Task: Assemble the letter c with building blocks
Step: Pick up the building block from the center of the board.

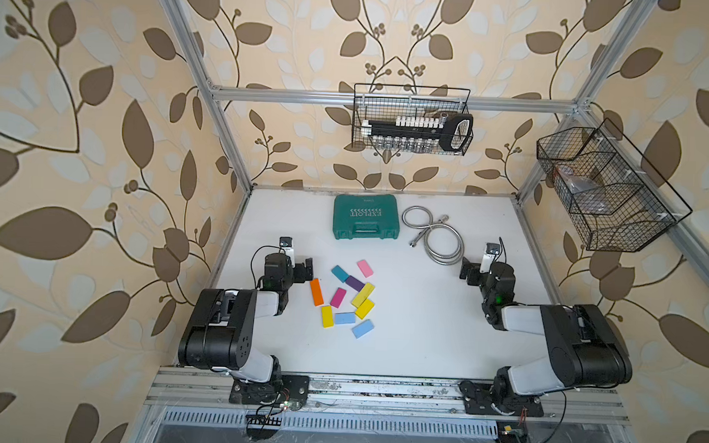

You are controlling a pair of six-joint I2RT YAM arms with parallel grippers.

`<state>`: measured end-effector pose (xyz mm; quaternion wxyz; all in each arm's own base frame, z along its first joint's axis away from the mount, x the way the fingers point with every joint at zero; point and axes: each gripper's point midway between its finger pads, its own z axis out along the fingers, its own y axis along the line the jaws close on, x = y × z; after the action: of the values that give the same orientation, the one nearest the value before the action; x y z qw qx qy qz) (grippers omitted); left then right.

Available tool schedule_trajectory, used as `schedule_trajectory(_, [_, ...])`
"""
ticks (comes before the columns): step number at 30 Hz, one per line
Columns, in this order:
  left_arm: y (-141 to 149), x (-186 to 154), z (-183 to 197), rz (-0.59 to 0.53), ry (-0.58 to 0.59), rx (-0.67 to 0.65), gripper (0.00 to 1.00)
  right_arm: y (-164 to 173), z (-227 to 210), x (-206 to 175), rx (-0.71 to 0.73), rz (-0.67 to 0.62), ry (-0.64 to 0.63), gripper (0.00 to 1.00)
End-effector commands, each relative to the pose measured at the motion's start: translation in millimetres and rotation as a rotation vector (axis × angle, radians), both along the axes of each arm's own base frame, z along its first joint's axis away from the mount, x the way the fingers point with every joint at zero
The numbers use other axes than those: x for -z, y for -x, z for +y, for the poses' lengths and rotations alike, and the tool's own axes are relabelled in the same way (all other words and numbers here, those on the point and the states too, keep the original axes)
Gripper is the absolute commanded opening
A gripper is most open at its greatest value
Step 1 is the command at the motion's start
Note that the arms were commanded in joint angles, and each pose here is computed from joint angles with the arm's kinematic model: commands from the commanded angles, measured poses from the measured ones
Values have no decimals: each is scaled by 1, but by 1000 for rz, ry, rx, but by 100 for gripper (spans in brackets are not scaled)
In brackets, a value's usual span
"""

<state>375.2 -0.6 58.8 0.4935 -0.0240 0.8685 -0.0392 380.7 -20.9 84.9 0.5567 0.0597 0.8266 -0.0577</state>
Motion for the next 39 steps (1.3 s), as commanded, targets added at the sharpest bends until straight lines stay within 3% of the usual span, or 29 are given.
schedule_trajectory(1, [-11, -15, -5, -52, 14, 13, 99, -6, -1, -8, 7, -23, 13, 98])
schedule_trajectory(23, [-10, -17, -5, -60, 11, 14, 99, -5, -1, -9, 7, -28, 14, 98])
schedule_trajectory(25, [-10, -17, -5, -60, 12, 14, 99, -1, -14, -17, 92, -43, 9, 98])
schedule_trajectory(29, [-10, -17, -6, -61, 13, 13, 99, 4, -15, -20, 93, -65, 5, 98])
schedule_trajectory(34, [-17, -37, -2, -9, 8, -10, 99, 4, -16, -26, 94, -85, 10, 98])
schedule_trajectory(39, [-16, -67, 9, -47, 8, -77, 99, -3, -10, -72, 64, -36, 7, 98])
